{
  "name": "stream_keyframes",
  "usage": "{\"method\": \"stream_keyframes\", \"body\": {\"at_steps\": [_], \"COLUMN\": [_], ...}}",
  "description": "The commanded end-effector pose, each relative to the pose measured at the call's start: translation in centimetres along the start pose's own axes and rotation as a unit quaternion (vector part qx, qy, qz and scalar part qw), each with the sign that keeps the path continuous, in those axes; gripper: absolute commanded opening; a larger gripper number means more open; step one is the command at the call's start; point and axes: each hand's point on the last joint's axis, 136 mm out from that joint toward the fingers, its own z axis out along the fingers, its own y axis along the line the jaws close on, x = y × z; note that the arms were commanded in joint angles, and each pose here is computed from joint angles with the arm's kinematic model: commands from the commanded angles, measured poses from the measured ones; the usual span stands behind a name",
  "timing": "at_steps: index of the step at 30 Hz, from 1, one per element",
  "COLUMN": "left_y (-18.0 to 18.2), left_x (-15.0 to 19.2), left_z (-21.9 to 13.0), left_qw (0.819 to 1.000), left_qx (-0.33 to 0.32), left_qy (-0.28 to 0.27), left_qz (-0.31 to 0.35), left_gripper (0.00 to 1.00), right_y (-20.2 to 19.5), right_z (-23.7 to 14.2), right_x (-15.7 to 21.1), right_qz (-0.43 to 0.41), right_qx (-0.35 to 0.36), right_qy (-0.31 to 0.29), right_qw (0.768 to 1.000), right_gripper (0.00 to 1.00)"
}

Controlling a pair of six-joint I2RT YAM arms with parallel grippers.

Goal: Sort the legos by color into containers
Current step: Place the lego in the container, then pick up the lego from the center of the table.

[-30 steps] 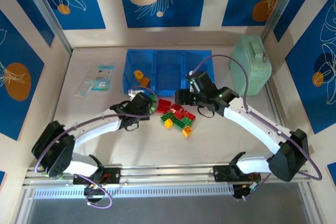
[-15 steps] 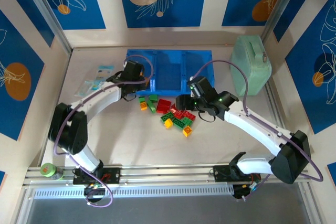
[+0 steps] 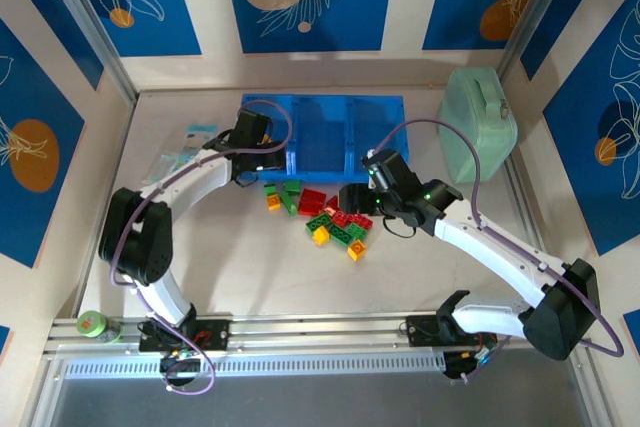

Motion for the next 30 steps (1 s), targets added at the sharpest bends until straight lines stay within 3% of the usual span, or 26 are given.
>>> {"method": "stream_keyframes", "body": {"at_steps": [1, 13, 24, 30], "left_y": [0.1, 1.6, 3.7, 4.8], "left_x": [1.1, 7.2, 10.7, 11.8], "left_z": [-0.8, -4.3, -11.1, -13.1], "left_qw": [1.0, 0.996, 0.996, 0.994], "left_qx": [0.014, 0.065, 0.069, 0.075], "left_qy": [0.0, -0.001, -0.029, -0.046], "left_qz": [-0.002, -0.054, -0.052, -0.068], "left_gripper": [0.73, 0.68, 0.68, 0.68], "right_y": [-0.4, 4.2, 10.2, 11.1], "right_z": [0.6, 4.2, 11.5, 15.2], "right_x": [1.0, 2.4, 2.4, 2.0], "right_qz": [0.002, -0.093, -0.19, -0.208], "right_qx": [0.006, -0.035, -0.018, 0.009], "right_qy": [0.019, 0.093, 0.164, 0.183], "right_qw": [1.0, 0.991, 0.968, 0.961], "right_gripper": [0.71, 0.63, 0.6, 0.57]}}
